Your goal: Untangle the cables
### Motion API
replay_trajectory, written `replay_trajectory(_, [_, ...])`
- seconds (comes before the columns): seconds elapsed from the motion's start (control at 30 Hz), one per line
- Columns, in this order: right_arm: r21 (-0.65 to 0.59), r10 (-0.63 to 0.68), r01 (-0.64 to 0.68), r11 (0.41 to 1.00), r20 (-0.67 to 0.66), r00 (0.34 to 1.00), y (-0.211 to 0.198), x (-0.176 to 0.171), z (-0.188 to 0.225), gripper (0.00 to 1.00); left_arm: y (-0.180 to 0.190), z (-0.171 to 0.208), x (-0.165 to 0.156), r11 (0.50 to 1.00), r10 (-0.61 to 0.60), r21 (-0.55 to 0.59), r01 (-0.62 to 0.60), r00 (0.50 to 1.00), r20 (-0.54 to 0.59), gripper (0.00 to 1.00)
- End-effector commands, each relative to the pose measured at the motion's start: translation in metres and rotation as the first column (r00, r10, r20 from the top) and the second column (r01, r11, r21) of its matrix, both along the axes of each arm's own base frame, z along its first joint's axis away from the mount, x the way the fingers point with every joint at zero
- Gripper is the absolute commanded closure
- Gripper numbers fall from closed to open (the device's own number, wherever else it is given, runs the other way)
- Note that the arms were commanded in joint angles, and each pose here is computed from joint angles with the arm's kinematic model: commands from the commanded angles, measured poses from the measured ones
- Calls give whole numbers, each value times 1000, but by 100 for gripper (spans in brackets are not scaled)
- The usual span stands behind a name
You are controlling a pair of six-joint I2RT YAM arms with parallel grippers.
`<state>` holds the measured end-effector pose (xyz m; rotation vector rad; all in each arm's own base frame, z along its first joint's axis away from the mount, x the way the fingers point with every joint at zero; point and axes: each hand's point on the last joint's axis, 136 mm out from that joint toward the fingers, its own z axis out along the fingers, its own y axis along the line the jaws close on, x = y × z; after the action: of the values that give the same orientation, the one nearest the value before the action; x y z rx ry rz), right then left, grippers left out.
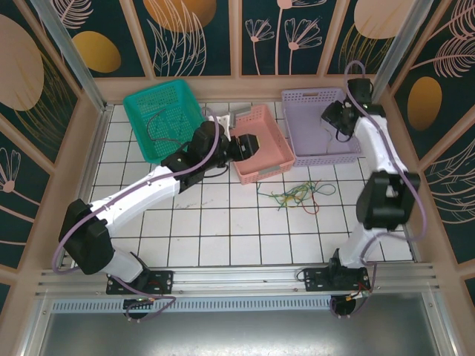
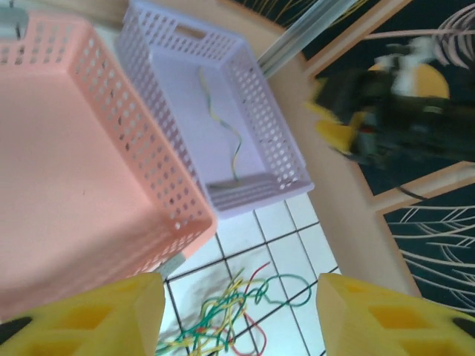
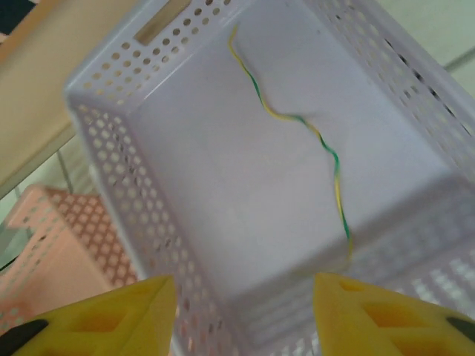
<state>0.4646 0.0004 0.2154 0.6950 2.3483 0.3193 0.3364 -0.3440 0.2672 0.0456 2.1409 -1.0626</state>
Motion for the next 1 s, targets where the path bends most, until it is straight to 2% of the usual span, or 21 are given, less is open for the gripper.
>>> replay_trajectory(0.0, [92,-138,144,985,-74,988,5,-66,-14,50,0,-30,-21,996,-61,70,64,997,-51,53])
replay_trajectory(0.1, [196,-197,228,954,-163,967,11,-135,-48,50,-3,-51,-36,987,-115,99,123,990,-80,54])
replay_trajectory(0.23, [283,-203,246,927,-171,964,20,-184,-74,45,-7,-72,-57,974,-180,124,192,979,-100,55])
replay_trajectory(0.3, [305,-205,250,919,-172,963,19,-192,-88,45,-10,-83,-65,968,-203,127,217,972,-119,54])
replay_trajectory(0.43, [273,-231,288,918,-223,947,6,-198,-119,46,-22,-108,-80,953,-243,140,269,954,-175,47])
replay_trajectory(0.63, [265,-250,306,914,-226,942,-7,-183,-139,63,-52,-129,-94,944,-273,117,309,930,-246,38])
replay_trajectory(0.73, [257,-234,293,921,-235,943,-7,-178,-140,63,-66,-133,-98,940,-281,123,319,926,-252,36])
replay_trajectory(0.83, [241,-212,264,934,-221,952,-5,-181,-134,56,-82,-127,-103,932,-302,132,337,926,-228,34])
replay_trajectory(0.87, [231,-207,257,938,-219,953,-5,-183,-134,56,-87,-138,-103,926,-302,156,343,923,-238,34])
replay_trajectory(0.97, [197,-186,235,952,-238,953,-6,-192,-138,54,-100,-136,-105,913,-316,195,358,924,-215,34])
